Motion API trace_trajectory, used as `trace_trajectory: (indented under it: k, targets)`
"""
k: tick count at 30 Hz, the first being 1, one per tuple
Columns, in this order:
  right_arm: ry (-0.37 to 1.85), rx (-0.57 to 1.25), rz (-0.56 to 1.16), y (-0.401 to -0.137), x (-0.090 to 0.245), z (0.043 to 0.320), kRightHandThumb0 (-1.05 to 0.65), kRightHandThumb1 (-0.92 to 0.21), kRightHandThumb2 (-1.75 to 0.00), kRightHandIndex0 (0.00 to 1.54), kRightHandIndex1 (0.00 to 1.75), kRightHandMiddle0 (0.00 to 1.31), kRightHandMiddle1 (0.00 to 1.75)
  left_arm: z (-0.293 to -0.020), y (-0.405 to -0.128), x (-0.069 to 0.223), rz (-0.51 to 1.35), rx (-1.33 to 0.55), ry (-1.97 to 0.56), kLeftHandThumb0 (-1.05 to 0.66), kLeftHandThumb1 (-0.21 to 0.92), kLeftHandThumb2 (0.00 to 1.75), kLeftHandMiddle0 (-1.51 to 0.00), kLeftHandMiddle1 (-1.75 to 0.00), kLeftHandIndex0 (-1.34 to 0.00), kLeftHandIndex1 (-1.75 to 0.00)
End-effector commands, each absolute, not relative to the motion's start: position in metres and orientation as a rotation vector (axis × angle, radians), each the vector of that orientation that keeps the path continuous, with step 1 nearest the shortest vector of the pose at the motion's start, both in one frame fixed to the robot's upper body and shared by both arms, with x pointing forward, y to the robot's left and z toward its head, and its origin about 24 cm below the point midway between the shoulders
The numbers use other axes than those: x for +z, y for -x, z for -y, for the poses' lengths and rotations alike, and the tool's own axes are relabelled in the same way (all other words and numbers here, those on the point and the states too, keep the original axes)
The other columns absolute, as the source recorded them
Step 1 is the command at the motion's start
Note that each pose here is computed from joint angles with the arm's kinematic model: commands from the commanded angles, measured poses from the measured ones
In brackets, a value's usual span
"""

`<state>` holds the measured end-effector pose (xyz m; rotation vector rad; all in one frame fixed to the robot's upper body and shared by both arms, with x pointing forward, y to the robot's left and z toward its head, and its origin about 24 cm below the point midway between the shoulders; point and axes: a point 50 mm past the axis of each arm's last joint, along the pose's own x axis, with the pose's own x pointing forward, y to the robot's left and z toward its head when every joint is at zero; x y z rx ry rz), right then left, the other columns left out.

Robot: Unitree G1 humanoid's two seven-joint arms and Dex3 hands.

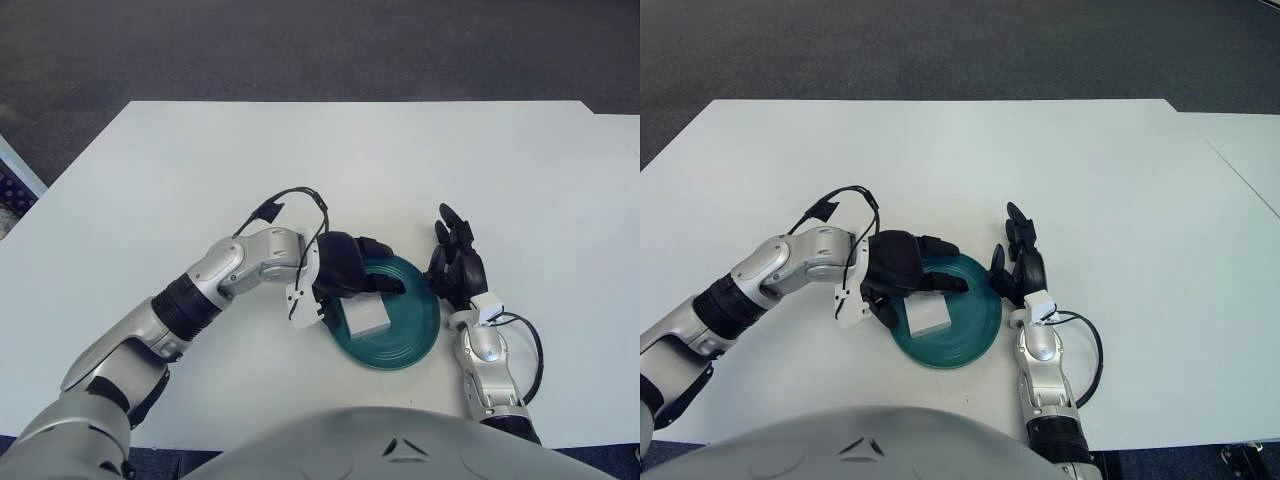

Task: Put the charger into the plate.

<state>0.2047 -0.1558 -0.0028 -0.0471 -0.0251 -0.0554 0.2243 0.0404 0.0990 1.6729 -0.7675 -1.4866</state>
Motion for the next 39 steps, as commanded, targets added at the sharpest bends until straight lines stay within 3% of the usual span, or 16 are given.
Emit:
trace_trajectory:
  k: [1, 5, 11, 19, 24, 31, 39]
  targets:
    - [0.026, -0.064, -0.120, -0.185, -0.029, 0.156, -0.71, -0.92, -0.99, 0.13, 0.01, 0.00, 0.38, -0.046, -0.232, 0.113, 0.757, -1.440, -1.671, -1.05, 0.92, 0.81, 0.00, 0.00, 0.00, 0.00]
    - [0.014, -0.051, -0.135, -0.184, -0.029, 0.157, -0.73, -0.92, -0.98, 0.12, 0.00, 0.00, 0.36, -0.061, -0.248, 0.136, 0.757, -1.290, -1.506, -1.05, 0.92, 0.83, 0.00, 0.00, 0.00, 0.00]
    - [0.033, -0.062, -0.146, -0.184, -0.030, 0.160, -0.80, -0.92, -0.97, 0.08, 0.00, 0.00, 0.29, -0.076, -0.262, 0.135, 0.738, -1.111, -1.104, -1.05, 0.92, 0.80, 0.00, 0.00, 0.00, 0.00]
    - [-0.031, -0.082, -0.164, -0.185, -0.035, 0.162, -0.87, -0.92, -0.94, 0.02, 0.00, 0.00, 0.28, -0.100, -0.284, 0.104, 0.501, -0.900, -0.450, -1.05, 0.92, 0.72, 0.00, 0.00, 0.00, 0.00]
    - [-0.034, -0.086, -0.173, -0.185, -0.036, 0.165, -0.88, -0.92, -0.94, 0.01, 0.00, 0.00, 0.30, -0.094, -0.282, 0.078, 0.351, -0.691, 0.245, -1.05, 0.92, 0.78, 0.00, 0.00, -0.02, -0.01]
    - [-0.024, -0.089, -0.173, -0.188, -0.037, 0.167, -0.88, -0.92, -0.94, 0.02, 0.00, 0.00, 0.33, -0.084, -0.265, 0.058, 0.235, -0.526, 0.599, -1.05, 0.92, 0.85, 0.00, 0.00, -0.05, -0.03]
    - [-0.021, -0.084, -0.172, -0.196, -0.040, 0.170, -0.89, -0.92, -0.95, 0.03, 0.01, 0.00, 0.34, -0.092, -0.256, 0.038, 0.150, -0.407, 0.645, -1.05, 0.92, 0.90, 0.00, 0.00, -0.04, -0.02]
